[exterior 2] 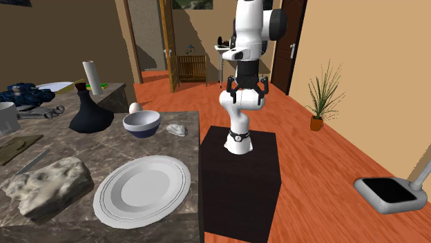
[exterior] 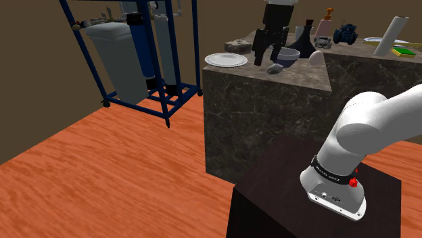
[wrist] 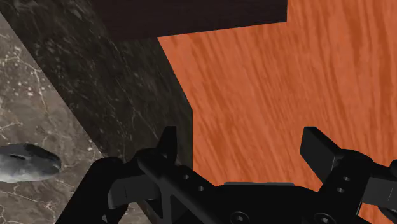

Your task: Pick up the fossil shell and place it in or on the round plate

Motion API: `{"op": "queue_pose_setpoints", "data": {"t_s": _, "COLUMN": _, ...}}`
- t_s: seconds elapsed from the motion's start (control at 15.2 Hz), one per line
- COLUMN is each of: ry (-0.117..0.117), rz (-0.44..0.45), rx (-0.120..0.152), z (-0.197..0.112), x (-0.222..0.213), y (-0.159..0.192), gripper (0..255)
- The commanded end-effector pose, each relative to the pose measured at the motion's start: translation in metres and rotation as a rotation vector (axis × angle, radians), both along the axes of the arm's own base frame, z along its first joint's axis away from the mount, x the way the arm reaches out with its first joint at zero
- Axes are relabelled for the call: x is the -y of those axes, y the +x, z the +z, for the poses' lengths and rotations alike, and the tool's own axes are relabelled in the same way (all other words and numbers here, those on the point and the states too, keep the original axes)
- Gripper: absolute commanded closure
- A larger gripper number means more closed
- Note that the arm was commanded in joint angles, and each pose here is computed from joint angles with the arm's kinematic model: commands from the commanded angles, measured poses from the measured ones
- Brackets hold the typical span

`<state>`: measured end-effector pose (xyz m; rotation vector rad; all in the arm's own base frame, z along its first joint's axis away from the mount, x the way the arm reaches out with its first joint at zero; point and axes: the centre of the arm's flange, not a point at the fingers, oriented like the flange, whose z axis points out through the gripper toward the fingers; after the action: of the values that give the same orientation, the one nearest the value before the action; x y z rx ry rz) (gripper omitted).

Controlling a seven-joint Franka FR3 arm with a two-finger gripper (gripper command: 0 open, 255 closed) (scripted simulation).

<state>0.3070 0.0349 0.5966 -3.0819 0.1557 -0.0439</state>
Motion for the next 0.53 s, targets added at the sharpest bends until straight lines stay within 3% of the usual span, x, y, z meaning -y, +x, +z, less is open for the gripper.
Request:
{"op": "queue_pose_setpoints", "data": {"t_s": 0.0, "ry": 0.000, "rz": 0.000, "rx": 0.000, "z": 0.000, "x": 0.000, "y": 0.000, "gripper": 0}}
{"op": "queue_pose_setpoints", "data": {"t_s": 0.46, "ry": 0.016, "rz": 0.378, "rx": 0.055, "z": -0.023, "x": 0.091, "y": -0.027, "gripper": 0}}
